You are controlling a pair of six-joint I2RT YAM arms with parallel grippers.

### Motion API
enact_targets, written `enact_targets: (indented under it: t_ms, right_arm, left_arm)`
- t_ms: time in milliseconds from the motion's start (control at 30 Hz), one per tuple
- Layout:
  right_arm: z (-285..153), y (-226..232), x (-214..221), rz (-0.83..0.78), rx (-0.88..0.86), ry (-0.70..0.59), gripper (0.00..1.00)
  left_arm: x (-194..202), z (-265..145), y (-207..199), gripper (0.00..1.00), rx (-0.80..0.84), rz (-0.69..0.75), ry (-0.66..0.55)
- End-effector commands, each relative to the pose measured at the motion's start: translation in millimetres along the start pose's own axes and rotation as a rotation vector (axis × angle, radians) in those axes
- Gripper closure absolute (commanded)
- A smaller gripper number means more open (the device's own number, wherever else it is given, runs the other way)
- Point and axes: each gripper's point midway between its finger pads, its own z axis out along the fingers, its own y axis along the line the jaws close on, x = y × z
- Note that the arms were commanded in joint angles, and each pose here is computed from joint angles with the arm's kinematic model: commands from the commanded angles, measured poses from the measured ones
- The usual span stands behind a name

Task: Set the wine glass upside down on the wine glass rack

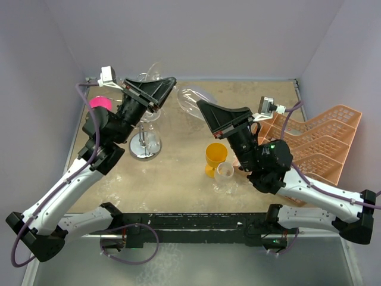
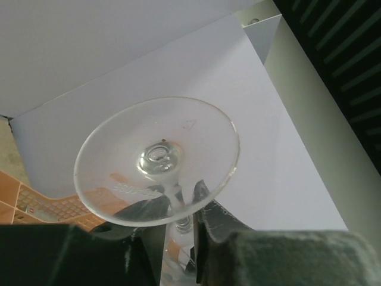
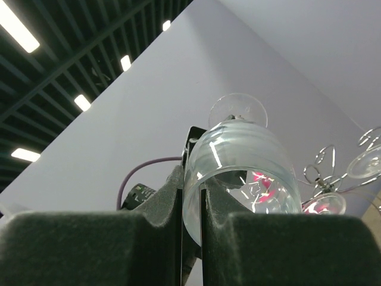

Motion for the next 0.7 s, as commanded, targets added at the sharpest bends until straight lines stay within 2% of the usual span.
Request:
enact_targets:
  t_ms: [0,100,233,300,400,467,533,667]
  right_arm:
    - [-0.5,36.7,-10.5,0.078,-0.137,-0.006,1.00]
    - [-1.9,37.0,-4.2,0.077,-0.151,0.018,1.00]
    - [-3.1,37.9,-1.2,0.075,-0.157,0.036,0.99]
    - [-4.0,36.9,-1.0,0.071,-0.148,0.043,0.87]
    - [-5.5,32.4,-1.2,0.070,-0.112,0.057,0.59]
    - [-8.7,28.5,-0.8,0.061,-0.088,0.073,0.48]
    - [-12.7,19.9,3.3,0.050,-0.045,0.101,0.42]
    - [-25.1,-2.3,13.0,0.026,0.046,0.158,0.38]
  left_arm:
    - [-21.8,-7.9,-44.5,0.84,0.150,-0.001,-0.093]
    - [-23.7,-10.1,-48.4,0.98,0.172,0.010,-0.103]
    - [-28.9,-15.5,-52.3,1.00,0.192,0.035,-0.132]
    - [-30.8,-17.2,-52.8,1.00,0.188,0.060,-0.140]
    - [-35.5,-20.1,-55.0,1.00,0.176,0.109,-0.157]
    - [-40.3,-22.5,-54.6,1.00,0.153,0.147,-0.176]
    - [-45.4,-26.0,-54.7,1.00,0.131,0.188,-0.195]
    - [-54.6,-33.8,-58.5,1.00,0.098,0.275,-0.220]
